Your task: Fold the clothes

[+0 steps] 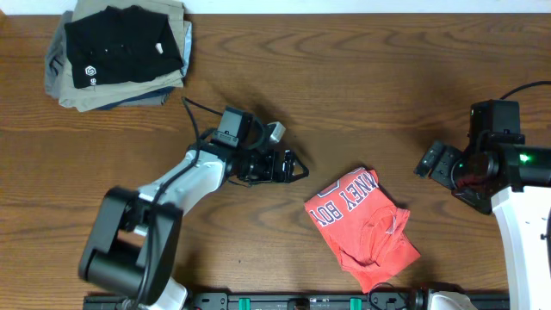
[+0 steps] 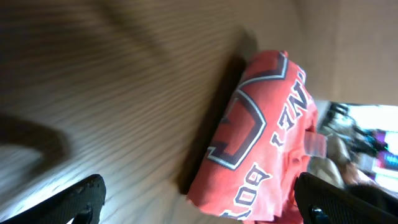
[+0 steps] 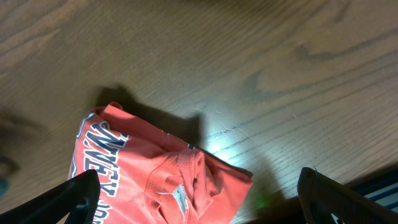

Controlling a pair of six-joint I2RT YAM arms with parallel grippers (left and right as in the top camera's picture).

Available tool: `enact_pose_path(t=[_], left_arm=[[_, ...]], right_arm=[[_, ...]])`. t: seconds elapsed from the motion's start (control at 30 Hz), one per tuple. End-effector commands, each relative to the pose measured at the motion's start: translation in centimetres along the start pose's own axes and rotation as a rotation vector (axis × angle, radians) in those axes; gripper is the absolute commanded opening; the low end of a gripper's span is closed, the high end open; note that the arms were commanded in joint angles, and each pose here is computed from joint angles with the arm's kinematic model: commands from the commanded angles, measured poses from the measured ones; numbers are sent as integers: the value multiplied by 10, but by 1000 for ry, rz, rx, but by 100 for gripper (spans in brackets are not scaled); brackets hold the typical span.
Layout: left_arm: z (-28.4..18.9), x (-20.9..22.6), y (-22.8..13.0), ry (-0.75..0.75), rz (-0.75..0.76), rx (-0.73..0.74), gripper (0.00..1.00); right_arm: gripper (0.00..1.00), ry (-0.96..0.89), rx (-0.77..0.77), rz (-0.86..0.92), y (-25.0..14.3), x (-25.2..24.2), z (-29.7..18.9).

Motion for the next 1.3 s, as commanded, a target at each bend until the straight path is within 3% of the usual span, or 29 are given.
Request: enact_pose_path(t=[0.0,0.57,0.83,1.03,1.1,1.17,1.27], left_arm=[[12,-2,-4,-139,31,73,98],[83,-36,-53,-144,182,285,98],[96,-40,-61,-69,232,278,100],[97,-43,-56,-83,264,248,57],[98,-39,-53,-25,243,217,47],[97,-30,-46,65,184,165,27],[91,-17,-34,156,105,88,19]], right_arm=[[99,6,-7,-14,3,0,-2],[99,7,-4,-16,2,0,-2],[99,-2,13,-26,-1,-1,-2],[99,-6,20,-29,-2,-2,-2],[99,-6,23,-32,-2,-2,-2],[99,-8,26,-35,-3,-3,-2],[99,-13,35,-36,-4,-3,-2]])
Point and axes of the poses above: each gripper's point midway between its finger pads, its own z axis out along the fingers, its own x axis along the line the jaws close on, y = z × x, the point moved 8 cm from there along -z, back along the fingers, and after that the axes turned 2 degrees about -z, right-handed, at the moved point
